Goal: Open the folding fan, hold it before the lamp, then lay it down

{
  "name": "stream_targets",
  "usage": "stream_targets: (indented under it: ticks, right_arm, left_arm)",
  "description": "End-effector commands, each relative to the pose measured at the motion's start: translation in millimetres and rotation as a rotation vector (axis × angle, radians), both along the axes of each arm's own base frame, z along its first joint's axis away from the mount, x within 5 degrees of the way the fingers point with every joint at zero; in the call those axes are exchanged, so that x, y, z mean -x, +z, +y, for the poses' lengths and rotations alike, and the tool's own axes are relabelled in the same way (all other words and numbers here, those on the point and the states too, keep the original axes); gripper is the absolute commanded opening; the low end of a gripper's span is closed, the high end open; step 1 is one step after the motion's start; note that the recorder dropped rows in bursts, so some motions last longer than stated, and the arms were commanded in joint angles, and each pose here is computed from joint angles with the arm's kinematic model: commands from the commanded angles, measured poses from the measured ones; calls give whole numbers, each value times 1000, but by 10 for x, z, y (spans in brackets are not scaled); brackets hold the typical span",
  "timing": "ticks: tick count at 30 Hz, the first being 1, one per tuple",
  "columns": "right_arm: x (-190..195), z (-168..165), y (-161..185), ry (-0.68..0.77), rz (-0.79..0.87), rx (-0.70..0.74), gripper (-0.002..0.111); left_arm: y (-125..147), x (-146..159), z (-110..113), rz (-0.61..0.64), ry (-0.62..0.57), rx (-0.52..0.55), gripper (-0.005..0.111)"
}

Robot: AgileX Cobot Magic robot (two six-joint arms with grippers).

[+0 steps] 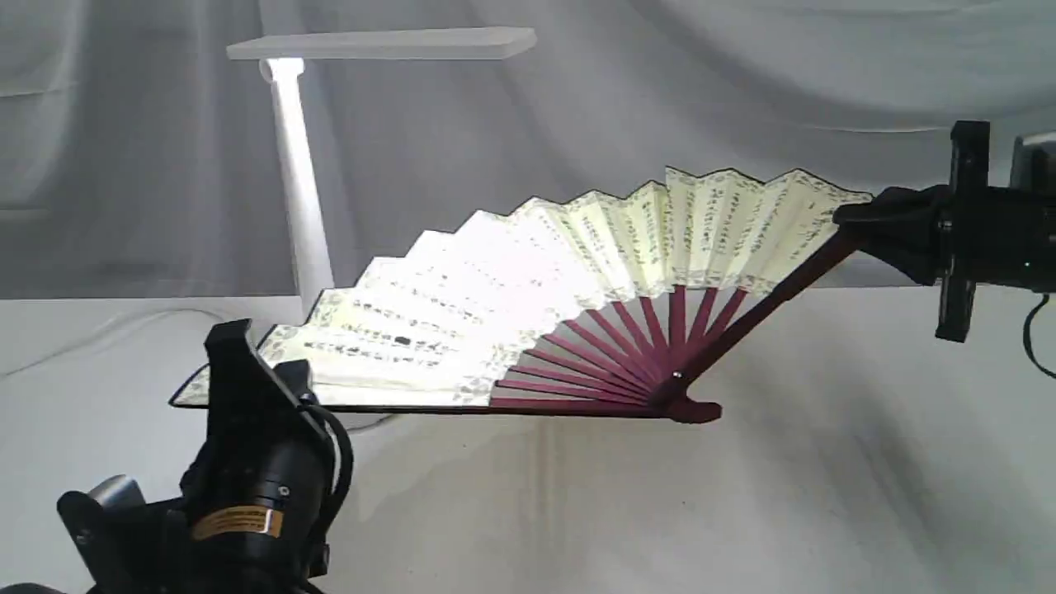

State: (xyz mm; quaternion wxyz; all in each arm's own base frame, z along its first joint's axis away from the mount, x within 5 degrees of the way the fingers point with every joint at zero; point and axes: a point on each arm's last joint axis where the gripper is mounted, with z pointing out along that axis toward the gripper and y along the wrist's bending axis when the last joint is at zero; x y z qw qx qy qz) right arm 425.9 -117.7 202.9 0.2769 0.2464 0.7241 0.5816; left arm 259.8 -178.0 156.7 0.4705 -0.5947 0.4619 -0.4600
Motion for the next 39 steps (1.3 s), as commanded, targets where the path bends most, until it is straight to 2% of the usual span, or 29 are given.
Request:
stream_targets:
  ticks: [1,9,20,27,30,39]
  right_arm:
    - [28,77,110,34,-39,56,0]
    - [49,107,233,32,-42,46,0]
    - [4,425,409,84,-80,22,0]
    - [18,503,530,92,-106,17,0]
    - [34,508,605,86,-124,14,0]
    - [20,668,690,107,-145,-13,0]
  left_arm:
    - [134,59,114,-36,60,46,0]
    - [311,140,229,-50,85,40,0]
    - [514,190,302,-76,110,65,0]
    - [653,222,337,-101,105,60,0]
    - [734,206,410,-109,115,-4,0]
    - [995,166,697,-176,188,-6,0]
